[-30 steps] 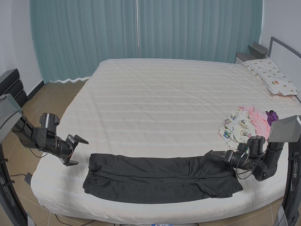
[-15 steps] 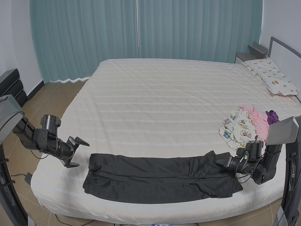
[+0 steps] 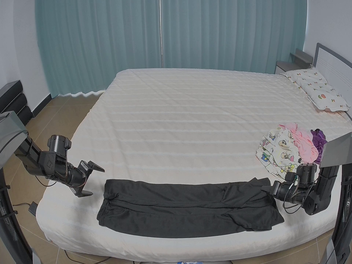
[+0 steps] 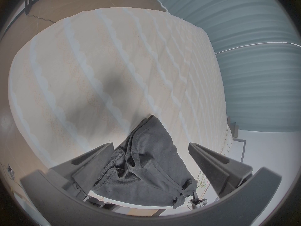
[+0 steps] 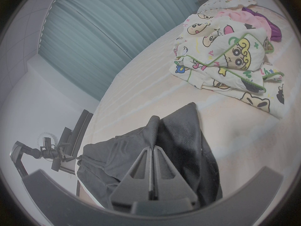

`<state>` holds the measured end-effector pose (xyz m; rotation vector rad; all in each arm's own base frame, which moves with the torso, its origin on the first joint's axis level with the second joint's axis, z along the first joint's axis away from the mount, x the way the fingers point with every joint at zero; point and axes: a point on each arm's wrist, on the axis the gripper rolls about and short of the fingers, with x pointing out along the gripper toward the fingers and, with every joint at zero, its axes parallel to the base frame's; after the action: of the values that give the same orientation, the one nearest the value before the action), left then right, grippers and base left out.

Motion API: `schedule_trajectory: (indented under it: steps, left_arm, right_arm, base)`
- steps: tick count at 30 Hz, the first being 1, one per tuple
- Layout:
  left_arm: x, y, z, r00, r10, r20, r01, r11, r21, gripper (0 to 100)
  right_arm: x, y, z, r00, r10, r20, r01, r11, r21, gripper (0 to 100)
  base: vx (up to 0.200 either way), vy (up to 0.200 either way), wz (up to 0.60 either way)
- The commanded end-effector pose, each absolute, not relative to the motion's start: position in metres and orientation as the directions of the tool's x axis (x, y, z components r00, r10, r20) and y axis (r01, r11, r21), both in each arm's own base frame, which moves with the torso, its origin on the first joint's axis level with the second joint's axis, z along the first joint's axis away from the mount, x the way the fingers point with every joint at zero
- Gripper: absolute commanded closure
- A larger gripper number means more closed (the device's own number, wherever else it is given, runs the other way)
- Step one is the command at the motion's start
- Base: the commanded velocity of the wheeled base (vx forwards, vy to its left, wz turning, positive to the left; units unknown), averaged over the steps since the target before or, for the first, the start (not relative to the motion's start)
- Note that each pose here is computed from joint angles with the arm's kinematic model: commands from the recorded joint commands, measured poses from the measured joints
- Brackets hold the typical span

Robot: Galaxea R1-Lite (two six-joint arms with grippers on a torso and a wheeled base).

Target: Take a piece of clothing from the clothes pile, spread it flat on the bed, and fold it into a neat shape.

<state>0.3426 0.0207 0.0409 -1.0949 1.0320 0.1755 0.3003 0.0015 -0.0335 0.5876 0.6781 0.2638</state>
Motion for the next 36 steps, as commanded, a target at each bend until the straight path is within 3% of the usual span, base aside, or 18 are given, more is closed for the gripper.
schedule_trajectory:
  steps: [1,7,8,31,36]
  left_arm:
    - [0.343,0.021,0.040,0.548,-0.350,-0.760,-0.581,0.495,-0.647,0]
    - [0.343,0.021,0.040,0.547,-0.348,-0.761,-0.581,0.496,-0.645,0]
    - [0.343,0.021,0.040,0.547,-0.348,-0.761,-0.580,0.497,-0.645,0]
    - [0.335,-0.026,0.027,0.528,-0.268,-0.806,-0.550,0.615,-0.565,0]
    - [0.335,-0.027,0.027,0.528,-0.265,-0.807,-0.549,0.619,-0.562,0]
  right_arm:
    - [0.293,-0.004,-0.033,0.750,0.403,-0.525,-0.029,0.812,0.583,100]
    - [0.293,0.001,-0.033,0.737,0.419,-0.530,-0.047,0.814,0.579,100]
    - [0.293,0.000,-0.034,0.739,0.416,-0.530,-0.044,0.815,0.578,0]
    - [0.298,-0.009,0.006,0.846,0.297,-0.443,0.012,0.820,0.573,0]
    - [0.278,-0.008,0.007,0.832,0.281,-0.478,0.123,0.747,0.654,0]
  base:
    - [0.000,0.000,0.00]
    - [0.000,0.000,0.00]
    - [0.000,0.000,0.00]
    - [0.000,0.000,0.00]
    - [0.000,0.000,0.00]
